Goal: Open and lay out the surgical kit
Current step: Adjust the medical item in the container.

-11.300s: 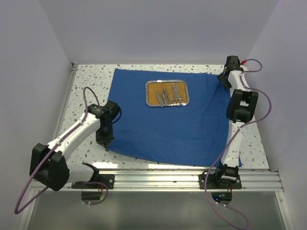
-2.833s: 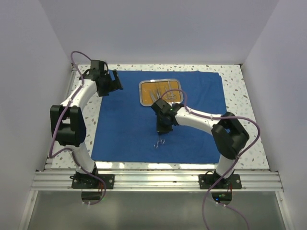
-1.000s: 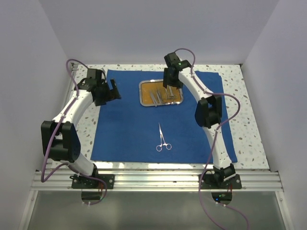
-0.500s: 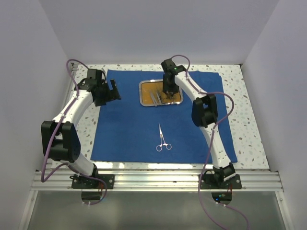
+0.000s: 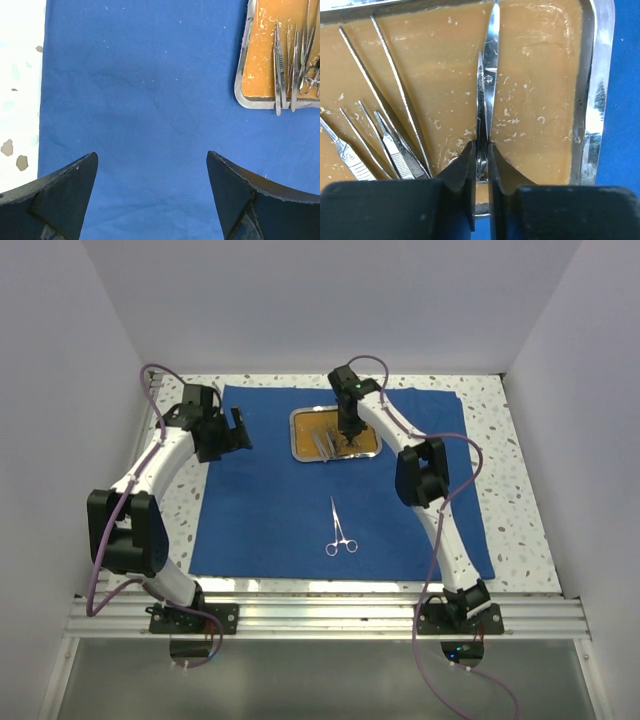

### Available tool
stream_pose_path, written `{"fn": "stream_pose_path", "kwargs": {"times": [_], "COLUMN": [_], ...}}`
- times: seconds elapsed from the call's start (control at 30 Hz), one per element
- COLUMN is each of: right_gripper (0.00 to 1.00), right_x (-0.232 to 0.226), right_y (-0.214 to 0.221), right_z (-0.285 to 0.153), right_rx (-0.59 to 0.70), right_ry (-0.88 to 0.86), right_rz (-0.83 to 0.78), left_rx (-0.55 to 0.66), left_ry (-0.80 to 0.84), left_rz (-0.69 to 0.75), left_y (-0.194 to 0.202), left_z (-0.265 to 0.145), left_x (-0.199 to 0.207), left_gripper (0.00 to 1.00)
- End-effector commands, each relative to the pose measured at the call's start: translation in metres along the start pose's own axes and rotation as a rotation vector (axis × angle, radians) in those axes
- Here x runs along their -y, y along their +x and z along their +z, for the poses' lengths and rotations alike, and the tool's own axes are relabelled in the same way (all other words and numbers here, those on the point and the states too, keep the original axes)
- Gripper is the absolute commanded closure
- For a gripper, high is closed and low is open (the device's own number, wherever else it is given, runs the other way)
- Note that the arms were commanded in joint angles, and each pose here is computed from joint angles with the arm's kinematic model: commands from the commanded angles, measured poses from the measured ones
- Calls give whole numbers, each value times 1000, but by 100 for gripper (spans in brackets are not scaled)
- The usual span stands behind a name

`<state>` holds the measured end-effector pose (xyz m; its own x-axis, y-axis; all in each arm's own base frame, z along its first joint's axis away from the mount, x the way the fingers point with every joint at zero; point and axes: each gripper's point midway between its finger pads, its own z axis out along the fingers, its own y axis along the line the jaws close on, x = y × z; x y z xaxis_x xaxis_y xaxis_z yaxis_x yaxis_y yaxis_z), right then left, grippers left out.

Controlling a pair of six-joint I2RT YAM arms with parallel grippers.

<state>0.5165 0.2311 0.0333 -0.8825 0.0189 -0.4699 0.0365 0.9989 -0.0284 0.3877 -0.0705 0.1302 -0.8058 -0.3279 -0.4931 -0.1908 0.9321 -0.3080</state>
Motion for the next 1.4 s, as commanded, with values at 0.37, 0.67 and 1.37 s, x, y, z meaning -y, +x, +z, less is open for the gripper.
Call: {"fn": "stream_pose_path", "kwargs": {"times": [0.37, 0.67, 1.37], "right_gripper": [100, 100, 42], "right_x": [16, 26, -3], "right_y": [12, -35, -32], "right_z": [-21, -90, -39], "right_rx": [-29, 117, 101], "right_ry": [93, 65, -17], "right_rz": [-87, -54, -20], "left_rx": [-7, 6, 23], "left_ry": [10, 18, 36], "left_rz": [18, 21, 28], "left_y": [5, -3, -7], "left_z": [9, 10, 1], "left_x": [-2, 2, 7], "left_gripper": [7, 7, 7]}}
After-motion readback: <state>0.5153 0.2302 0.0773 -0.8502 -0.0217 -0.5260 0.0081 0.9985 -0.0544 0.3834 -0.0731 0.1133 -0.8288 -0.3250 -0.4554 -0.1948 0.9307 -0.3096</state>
